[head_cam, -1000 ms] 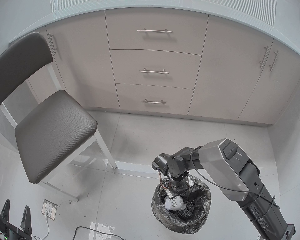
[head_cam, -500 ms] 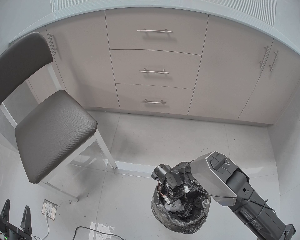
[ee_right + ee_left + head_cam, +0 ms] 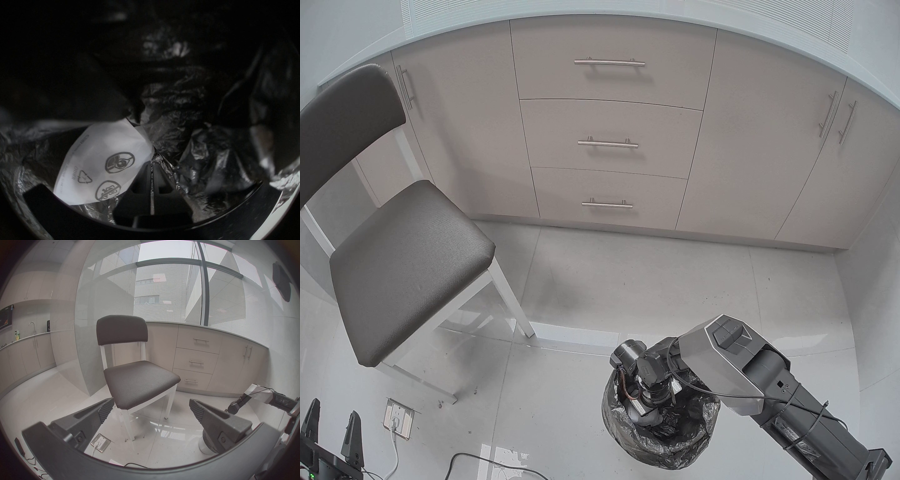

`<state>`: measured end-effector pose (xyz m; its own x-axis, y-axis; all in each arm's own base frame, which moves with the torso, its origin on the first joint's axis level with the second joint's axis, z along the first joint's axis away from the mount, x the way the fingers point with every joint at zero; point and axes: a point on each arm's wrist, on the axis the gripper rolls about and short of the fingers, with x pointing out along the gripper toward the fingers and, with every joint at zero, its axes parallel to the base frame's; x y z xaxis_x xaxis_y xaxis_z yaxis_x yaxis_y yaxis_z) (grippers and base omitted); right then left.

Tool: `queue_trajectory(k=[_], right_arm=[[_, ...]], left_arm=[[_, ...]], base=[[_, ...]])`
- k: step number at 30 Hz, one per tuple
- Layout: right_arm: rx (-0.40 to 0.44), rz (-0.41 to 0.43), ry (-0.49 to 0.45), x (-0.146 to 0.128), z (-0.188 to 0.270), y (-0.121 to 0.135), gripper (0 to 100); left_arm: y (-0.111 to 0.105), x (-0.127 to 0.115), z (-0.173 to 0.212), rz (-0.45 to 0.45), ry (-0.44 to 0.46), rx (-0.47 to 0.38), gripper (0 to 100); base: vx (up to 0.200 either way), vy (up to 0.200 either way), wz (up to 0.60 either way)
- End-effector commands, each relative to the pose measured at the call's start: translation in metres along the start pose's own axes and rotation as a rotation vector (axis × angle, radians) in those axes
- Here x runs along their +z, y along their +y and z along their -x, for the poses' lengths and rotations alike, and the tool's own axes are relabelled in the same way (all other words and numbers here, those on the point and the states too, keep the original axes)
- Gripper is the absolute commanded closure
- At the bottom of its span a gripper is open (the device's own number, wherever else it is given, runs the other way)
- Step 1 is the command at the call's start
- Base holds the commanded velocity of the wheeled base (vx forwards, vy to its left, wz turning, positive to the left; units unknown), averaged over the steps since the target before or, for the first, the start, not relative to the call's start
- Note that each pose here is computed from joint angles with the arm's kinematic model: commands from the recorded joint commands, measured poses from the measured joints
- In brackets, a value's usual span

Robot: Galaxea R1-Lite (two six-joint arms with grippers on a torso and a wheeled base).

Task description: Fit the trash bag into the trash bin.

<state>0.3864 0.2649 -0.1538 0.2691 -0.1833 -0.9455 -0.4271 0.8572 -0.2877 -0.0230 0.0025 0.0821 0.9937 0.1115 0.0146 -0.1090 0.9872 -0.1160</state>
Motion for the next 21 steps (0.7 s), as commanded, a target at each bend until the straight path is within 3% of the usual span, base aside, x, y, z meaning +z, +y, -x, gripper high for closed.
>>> queue_trajectory(k=[1, 10, 14, 21], right_arm=[[0.0, 0.005, 0.014, -0.003, -0.006, 0.001, 100], [0.001, 0.004, 0.01, -0.002, -0.004, 0.001, 100], [0.007, -0.004, -0.002, 0.006, 0.025, -0.004, 100], [0.067, -0.029, 0.108, 0.005, 0.129, -0.035, 100]], left_arm=[[0.0, -0.002, 0.001, 0.001, -0.01, -0.001, 0], [0.0, -0.002, 0.001, 0.001, -0.01, -0.001, 0], [0.0, -0.002, 0.001, 0.001, -0.01, -0.001, 0], [0.0, -0.002, 0.001, -0.001, -0.011, -0.003, 0]], base=[[0.0, 0.0, 0.0], [0.0, 0.0, 0.0], [0.0, 0.0, 0.0], [0.0, 0.0, 0.0]])
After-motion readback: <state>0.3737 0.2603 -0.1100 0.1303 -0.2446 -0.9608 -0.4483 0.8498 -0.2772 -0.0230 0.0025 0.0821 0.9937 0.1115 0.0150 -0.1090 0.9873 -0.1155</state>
